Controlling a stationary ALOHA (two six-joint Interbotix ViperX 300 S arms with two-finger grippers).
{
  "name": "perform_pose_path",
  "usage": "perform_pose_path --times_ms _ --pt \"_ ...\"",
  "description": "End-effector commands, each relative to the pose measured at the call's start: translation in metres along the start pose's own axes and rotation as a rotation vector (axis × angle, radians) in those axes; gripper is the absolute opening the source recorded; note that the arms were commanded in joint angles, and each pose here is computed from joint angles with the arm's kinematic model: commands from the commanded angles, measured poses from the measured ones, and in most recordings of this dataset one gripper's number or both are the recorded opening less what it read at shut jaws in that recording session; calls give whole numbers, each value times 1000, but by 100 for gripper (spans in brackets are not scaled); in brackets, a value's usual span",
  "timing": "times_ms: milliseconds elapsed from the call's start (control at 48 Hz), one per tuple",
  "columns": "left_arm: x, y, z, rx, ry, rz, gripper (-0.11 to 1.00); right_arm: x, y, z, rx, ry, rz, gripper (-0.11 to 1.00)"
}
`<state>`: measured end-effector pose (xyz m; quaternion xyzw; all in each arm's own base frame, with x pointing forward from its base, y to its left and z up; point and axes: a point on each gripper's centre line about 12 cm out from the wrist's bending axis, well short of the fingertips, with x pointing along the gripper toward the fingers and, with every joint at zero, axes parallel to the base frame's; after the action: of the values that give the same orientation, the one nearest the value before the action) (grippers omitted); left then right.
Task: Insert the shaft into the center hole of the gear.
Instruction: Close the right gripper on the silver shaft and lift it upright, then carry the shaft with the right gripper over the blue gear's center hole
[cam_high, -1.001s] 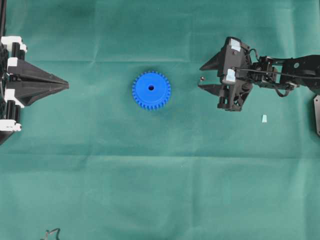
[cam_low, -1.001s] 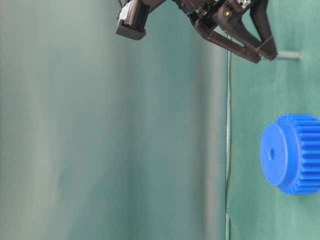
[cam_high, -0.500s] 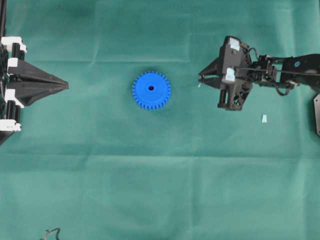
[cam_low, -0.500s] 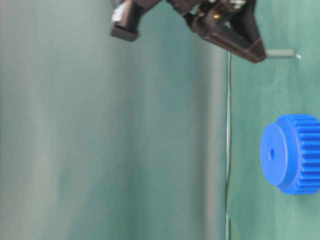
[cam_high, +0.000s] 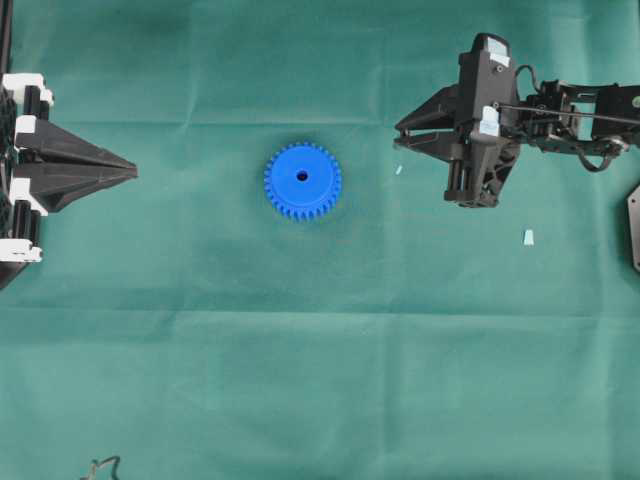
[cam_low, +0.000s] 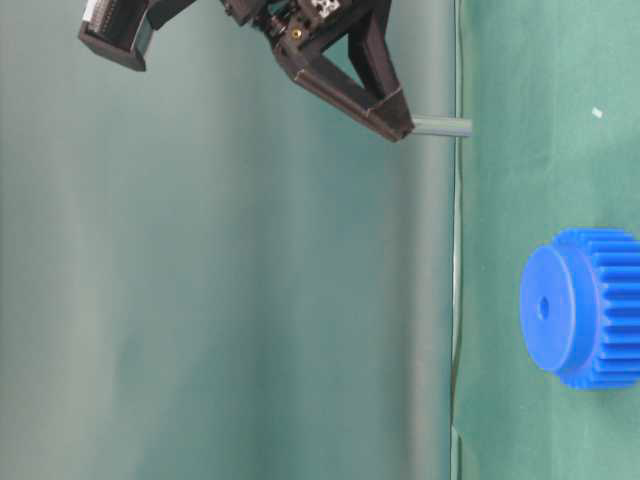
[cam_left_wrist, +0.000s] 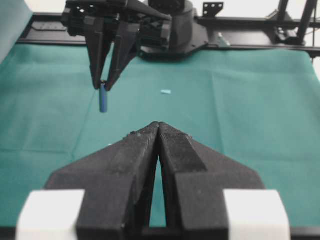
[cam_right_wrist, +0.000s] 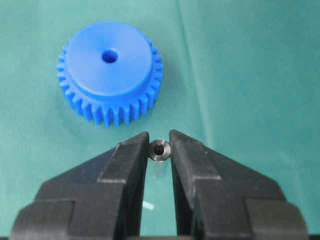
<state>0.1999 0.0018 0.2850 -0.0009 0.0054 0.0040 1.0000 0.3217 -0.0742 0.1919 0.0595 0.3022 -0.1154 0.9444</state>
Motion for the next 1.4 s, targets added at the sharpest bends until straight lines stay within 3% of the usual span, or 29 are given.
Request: perform_pose_path --times_ms 0,209,521,709,980,1376 --pt "2 0 11 2 -28 1 0 2 7 17 -4 -42 17 17" --pt "2 1 11 2 -28 3 0 29 26 41 -29 -75 55 17" --pt "2 1 10 2 -25 4 0 73 34 67 -35 -87 63 17" --pt "2 1 10 2 -14 4 0 80 37 73 -36 -99 67 17" --pt "2 2 9 2 -11 9 0 89 37 66 -28 -87 66 17" --pt "2 2 10 2 -14 12 0 116 37 36 4 -15 59 17"
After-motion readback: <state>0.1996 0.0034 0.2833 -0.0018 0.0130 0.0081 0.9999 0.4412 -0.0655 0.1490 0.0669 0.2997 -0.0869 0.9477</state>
